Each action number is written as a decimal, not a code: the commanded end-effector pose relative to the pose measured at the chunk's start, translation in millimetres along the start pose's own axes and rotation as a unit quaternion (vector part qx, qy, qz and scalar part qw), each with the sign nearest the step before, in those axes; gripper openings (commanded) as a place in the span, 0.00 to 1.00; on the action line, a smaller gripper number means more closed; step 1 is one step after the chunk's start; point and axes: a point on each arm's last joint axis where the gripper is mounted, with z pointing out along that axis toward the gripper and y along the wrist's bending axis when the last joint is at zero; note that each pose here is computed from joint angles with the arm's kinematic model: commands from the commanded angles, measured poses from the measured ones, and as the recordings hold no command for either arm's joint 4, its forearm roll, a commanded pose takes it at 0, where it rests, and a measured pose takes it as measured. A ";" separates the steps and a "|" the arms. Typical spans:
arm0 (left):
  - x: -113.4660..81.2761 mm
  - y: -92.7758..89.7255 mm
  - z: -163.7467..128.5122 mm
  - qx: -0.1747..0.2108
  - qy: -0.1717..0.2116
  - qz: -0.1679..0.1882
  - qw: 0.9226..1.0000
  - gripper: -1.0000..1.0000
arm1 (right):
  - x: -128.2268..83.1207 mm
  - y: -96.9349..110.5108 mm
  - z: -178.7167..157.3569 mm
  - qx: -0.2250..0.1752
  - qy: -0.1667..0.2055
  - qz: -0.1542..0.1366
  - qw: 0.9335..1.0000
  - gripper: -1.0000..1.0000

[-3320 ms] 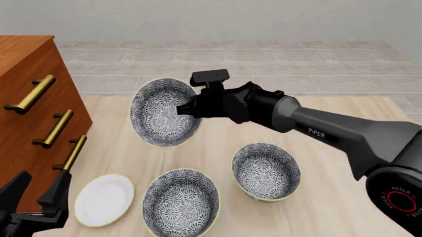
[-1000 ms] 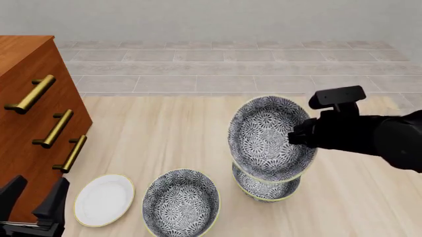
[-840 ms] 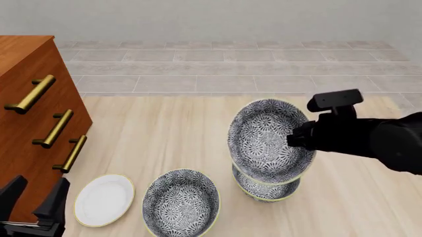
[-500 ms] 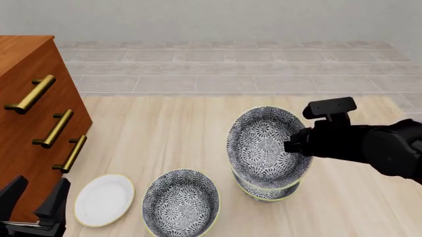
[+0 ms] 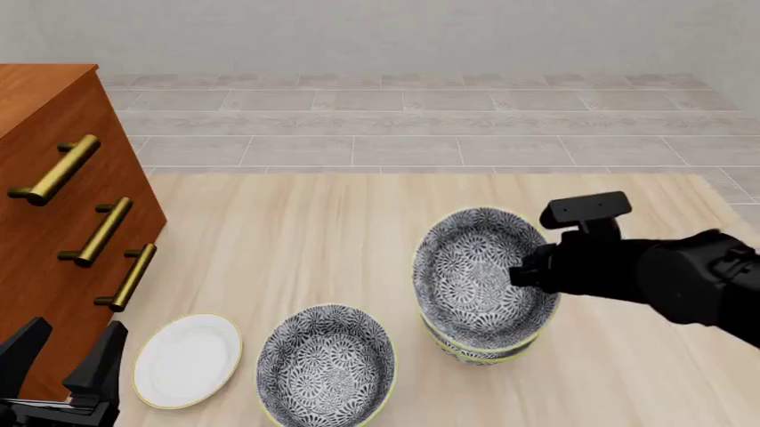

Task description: Stack the bowl at the front on the bowl in the middle.

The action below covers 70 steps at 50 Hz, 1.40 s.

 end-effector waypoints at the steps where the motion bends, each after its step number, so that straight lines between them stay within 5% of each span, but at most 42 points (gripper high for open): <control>1: -1.1 0.3 -0.1 -0.002 -0.002 -0.009 1.000 1.00 | -0.6 1.4 8.5 -0.003 0.005 0.000 1.000 0.00; 38: -1.1 -0.1 -0.9 0.001 -0.002 -0.009 1.000 1.00 | 14.0 -1.0 24.5 0.000 0.018 -0.002 1.000 0.00; 39: -0.9 -0.1 -1.0 0.001 -0.002 -0.009 1.000 1.00 | 14.2 -2.2 25.1 0.001 0.019 -0.002 1.000 1.00; 63: -0.5 -0.4 0.2 0.003 -0.001 -0.007 1.000 1.00 | 13.4 -4.2 23.3 0.004 0.016 -0.006 1.000 1.00; 70: -0.4 -0.3 0.2 0.003 -0.002 -0.007 1.000 1.00 | -2.0 1.8 -2.2 -0.004 -0.009 -0.010 1.000 1.00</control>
